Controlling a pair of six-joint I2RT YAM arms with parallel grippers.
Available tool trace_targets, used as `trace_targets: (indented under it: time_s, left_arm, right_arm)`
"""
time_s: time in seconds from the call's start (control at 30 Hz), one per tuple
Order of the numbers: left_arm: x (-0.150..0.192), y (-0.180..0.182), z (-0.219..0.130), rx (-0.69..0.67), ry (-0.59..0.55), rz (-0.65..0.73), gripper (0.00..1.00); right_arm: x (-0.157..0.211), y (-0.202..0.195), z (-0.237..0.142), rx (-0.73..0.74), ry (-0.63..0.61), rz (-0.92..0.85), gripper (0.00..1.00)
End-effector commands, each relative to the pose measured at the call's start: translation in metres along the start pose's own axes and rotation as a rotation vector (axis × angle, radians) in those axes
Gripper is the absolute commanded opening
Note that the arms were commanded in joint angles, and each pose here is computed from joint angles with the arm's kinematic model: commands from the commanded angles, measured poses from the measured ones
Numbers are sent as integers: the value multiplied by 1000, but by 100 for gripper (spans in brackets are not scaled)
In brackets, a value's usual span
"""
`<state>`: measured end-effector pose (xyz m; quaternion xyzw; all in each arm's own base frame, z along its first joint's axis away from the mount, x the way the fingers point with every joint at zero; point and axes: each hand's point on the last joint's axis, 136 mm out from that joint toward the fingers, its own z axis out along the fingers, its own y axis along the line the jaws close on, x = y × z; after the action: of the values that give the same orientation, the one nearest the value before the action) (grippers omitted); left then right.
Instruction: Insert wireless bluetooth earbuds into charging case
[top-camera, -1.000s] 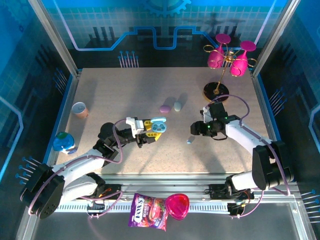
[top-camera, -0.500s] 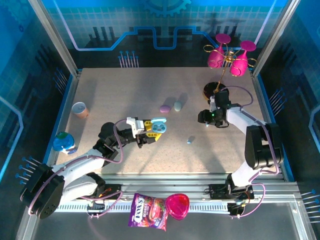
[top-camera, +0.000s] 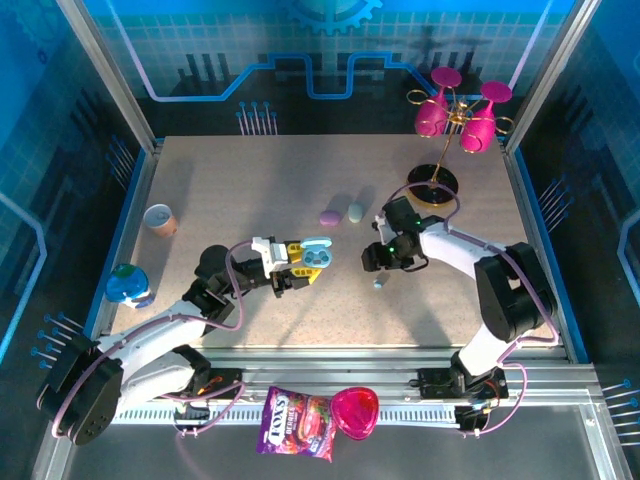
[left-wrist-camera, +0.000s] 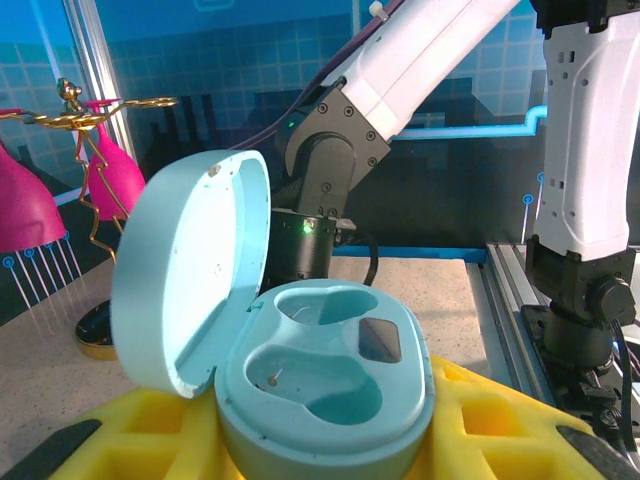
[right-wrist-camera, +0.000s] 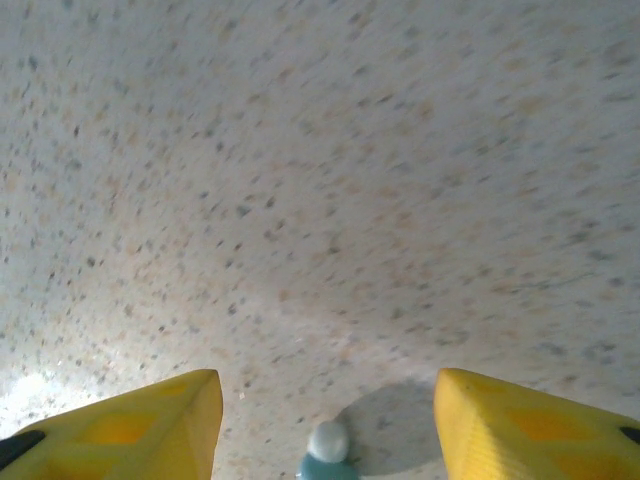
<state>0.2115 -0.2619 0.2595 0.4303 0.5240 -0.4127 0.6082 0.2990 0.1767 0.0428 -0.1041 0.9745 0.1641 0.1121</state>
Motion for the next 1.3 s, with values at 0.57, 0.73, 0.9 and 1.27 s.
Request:
trace_targets:
  time_s: [0.57, 0.73, 0.9, 1.27]
  left_arm:
    - [-8, -10, -4, 25, -21, 26, 19]
    - [-8, -11, -5, 27, -22, 21, 19]
    - [-9, -12, -8, 20, -24, 24, 19]
    - [-9, -13, -10, 18, -27, 22, 19]
  right_arm:
    - [51, 27, 18, -29, 172, -92, 55]
    - [57, 34, 16, -28, 189, -117, 55]
    - [68, 41, 13, -34, 219, -154, 54]
    - [51, 54, -3, -7, 89, -246, 62]
